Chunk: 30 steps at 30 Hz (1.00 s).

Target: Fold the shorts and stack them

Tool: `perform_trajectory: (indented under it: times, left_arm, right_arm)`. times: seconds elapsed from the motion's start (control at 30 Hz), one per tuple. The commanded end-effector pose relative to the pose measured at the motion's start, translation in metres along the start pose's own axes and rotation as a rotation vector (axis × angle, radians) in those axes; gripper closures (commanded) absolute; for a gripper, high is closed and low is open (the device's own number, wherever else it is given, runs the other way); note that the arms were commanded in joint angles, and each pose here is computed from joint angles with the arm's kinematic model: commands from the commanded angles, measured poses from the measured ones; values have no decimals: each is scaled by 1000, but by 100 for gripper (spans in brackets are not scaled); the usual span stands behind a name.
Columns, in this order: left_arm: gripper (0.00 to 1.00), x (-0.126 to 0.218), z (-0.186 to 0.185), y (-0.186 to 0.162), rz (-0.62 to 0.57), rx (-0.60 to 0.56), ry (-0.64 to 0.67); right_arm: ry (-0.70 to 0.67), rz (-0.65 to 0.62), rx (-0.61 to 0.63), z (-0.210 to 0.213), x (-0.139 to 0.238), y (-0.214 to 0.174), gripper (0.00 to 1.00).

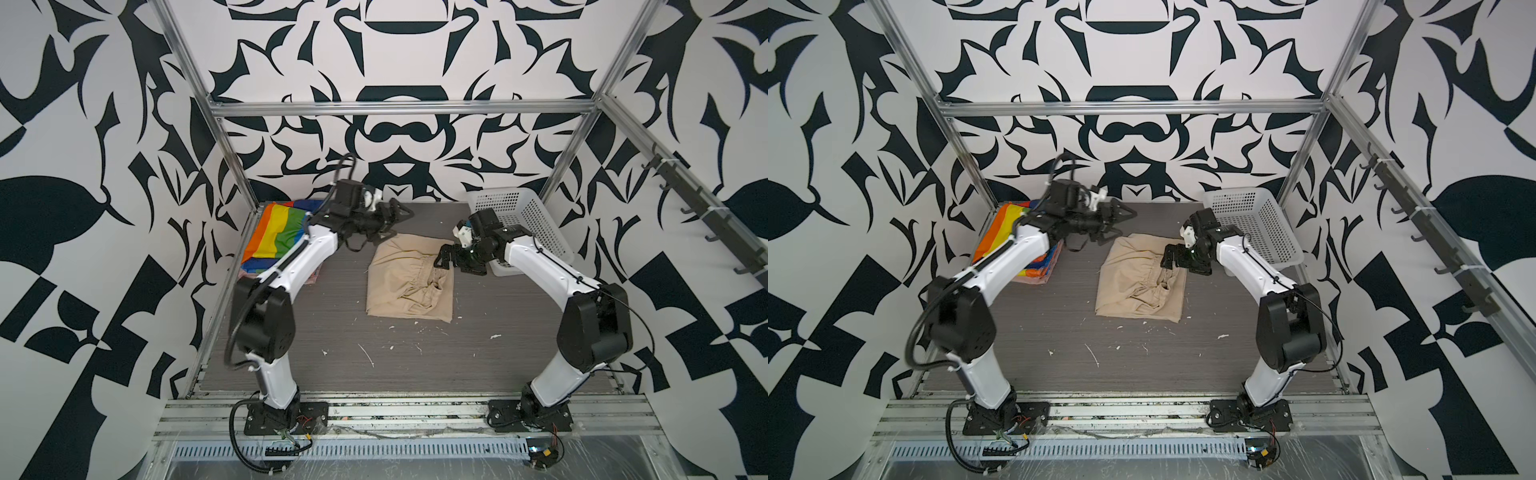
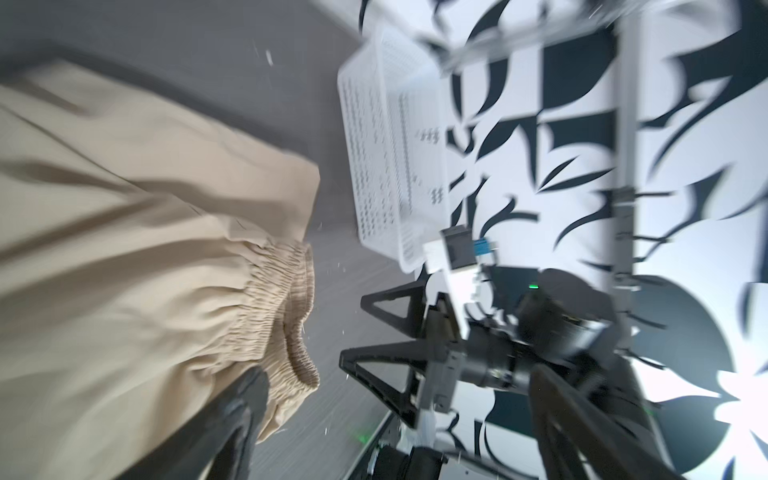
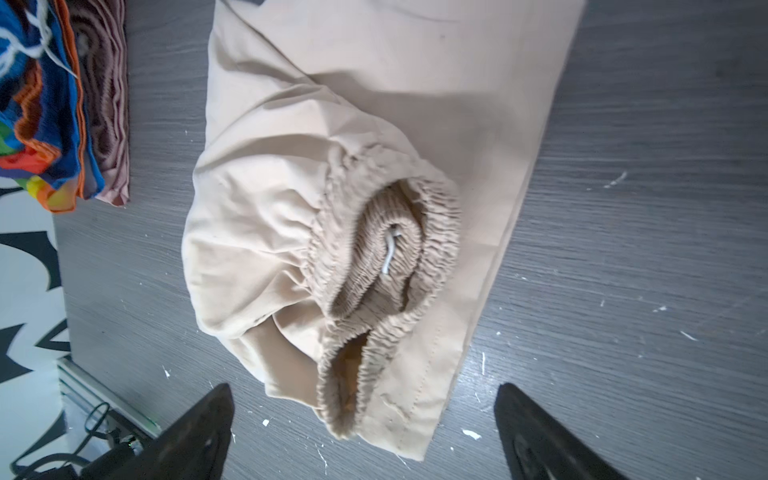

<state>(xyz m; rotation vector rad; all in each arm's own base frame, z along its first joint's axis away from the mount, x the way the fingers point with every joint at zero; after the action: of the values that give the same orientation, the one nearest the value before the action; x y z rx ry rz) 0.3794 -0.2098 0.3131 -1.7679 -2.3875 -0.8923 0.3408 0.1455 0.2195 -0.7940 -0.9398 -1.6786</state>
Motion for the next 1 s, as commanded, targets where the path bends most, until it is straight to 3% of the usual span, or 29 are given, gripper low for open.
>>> perform_trajectory:
  times: [0.0,0.13,0.33,0.4,0.5,0.63,0.7,0.8,0.97]
  left_arm:
    - [1,5,33,-10,-31,63,-10]
    - [1,7,56,-36,19,110,28]
    - [1,-6,88,-65,92,175,70]
    - [1,-11,95,-73,110,192,80]
    - [1,-24,105,-86,152,219,95]
    - [1,-41,121,-98,202,256,122]
    - [1,-46,129,-101,209,274,134]
    - [1,-53,138,-102,219,294,152]
    - [1,-58,141,-102,227,305,158]
  right_arm:
    - [-62,27,41,19,-17,-2,0]
    - [-207,48,89,19,-41,-2,0]
    - [-217,96,74,14,-73,-6,0]
    - [-244,102,87,14,-81,-7,5]
    - [-299,102,104,12,-89,-9,23]
    - [-312,98,115,11,-89,-7,55]
    - [-297,94,122,15,-85,-7,81]
    - [-275,76,135,24,-69,-3,100]
    - [-214,-5,164,42,-26,1,100]
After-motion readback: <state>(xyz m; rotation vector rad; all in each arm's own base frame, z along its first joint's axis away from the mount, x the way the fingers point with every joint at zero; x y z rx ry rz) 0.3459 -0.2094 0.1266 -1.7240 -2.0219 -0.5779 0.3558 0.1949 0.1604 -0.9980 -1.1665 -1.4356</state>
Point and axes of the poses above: each gripper's point midway between its finger pads, its own x axis back along the fingers, its own z axis along the line the jaws close on, y = z × x, the point moved 9 cm from there along x, back along the fingers, and after that the axes turned 11 degrees about -x, right-handed, at the moved point
